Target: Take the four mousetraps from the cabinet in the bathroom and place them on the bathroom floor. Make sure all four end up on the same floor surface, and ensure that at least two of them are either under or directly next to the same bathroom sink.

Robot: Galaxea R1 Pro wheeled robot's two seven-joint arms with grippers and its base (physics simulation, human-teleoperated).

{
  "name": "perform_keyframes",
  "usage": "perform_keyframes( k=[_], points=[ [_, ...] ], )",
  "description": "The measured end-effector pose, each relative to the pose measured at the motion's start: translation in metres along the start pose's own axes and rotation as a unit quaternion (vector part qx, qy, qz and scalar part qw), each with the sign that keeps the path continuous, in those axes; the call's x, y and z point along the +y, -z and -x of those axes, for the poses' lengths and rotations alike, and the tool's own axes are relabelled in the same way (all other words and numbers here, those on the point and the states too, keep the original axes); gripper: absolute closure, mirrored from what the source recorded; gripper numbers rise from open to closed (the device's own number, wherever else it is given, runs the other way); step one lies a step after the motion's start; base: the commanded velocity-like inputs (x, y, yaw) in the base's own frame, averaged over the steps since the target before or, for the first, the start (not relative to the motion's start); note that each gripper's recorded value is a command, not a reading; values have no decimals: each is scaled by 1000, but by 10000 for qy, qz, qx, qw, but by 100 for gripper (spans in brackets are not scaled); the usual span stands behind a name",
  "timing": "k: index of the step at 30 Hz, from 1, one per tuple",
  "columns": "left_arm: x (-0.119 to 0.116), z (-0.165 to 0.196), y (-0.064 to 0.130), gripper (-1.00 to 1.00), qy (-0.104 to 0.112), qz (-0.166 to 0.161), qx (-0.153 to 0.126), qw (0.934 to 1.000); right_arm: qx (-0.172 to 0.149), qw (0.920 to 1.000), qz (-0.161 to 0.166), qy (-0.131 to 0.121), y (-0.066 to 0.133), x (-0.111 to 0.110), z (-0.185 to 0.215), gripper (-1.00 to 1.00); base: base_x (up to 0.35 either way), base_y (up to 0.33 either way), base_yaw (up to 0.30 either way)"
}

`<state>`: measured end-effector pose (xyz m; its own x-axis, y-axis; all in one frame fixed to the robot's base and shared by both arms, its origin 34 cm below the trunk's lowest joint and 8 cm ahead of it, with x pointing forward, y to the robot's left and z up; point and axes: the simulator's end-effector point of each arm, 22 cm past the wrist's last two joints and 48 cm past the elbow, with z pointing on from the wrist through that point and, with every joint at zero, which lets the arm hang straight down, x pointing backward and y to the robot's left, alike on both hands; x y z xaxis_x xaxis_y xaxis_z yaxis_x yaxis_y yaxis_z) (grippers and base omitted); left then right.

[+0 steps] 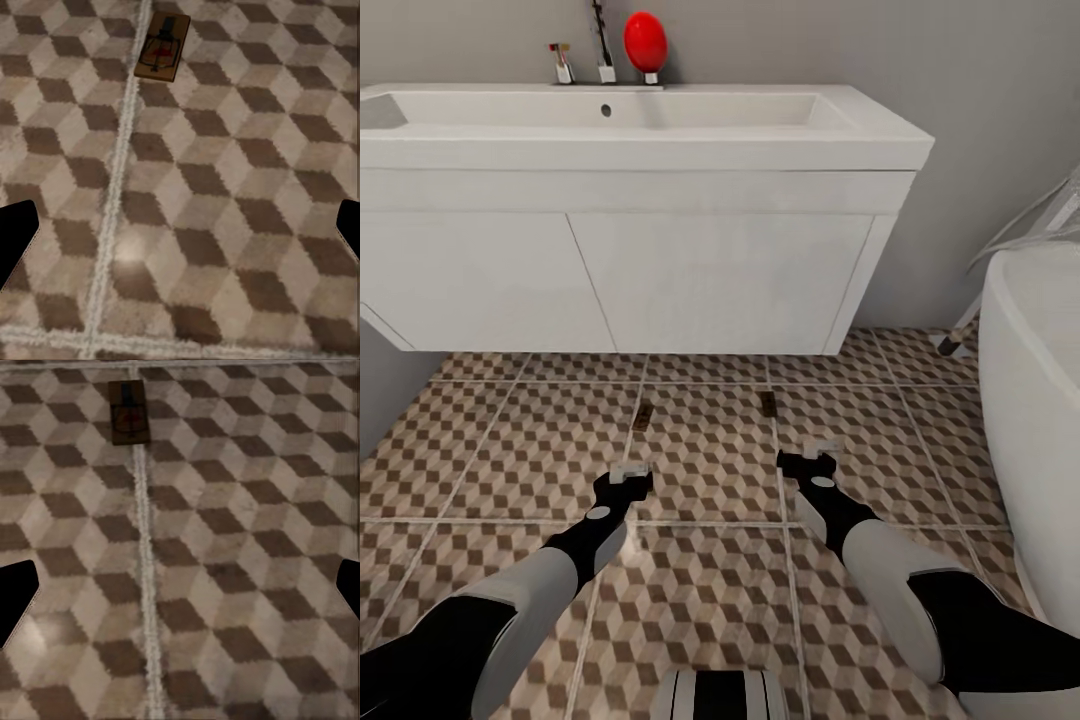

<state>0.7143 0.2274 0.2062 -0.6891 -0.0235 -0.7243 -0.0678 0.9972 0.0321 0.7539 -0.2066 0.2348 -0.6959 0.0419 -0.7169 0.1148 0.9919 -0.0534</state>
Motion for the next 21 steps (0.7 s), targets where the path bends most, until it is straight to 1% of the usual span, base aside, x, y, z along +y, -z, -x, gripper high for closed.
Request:
perform_keyframes(
  k=[11, 17, 21],
  points=[
    [0, 30, 12, -100, 17, 5, -224, 9997, -205, 9998, 10, -23, 14, 0, 28, -100, 0, 0, 0],
    [-1, 46, 19, -100, 26, -14, -346, 9994, -331, 9994, 80, -60, 25, 10, 43, -100, 0, 0, 0],
    [-1, 57, 23, -100, 33, -21, -427, 9991, -428, 9990, 102, -81, 31, 12, 54, -100, 0, 0, 0]
  ],
)
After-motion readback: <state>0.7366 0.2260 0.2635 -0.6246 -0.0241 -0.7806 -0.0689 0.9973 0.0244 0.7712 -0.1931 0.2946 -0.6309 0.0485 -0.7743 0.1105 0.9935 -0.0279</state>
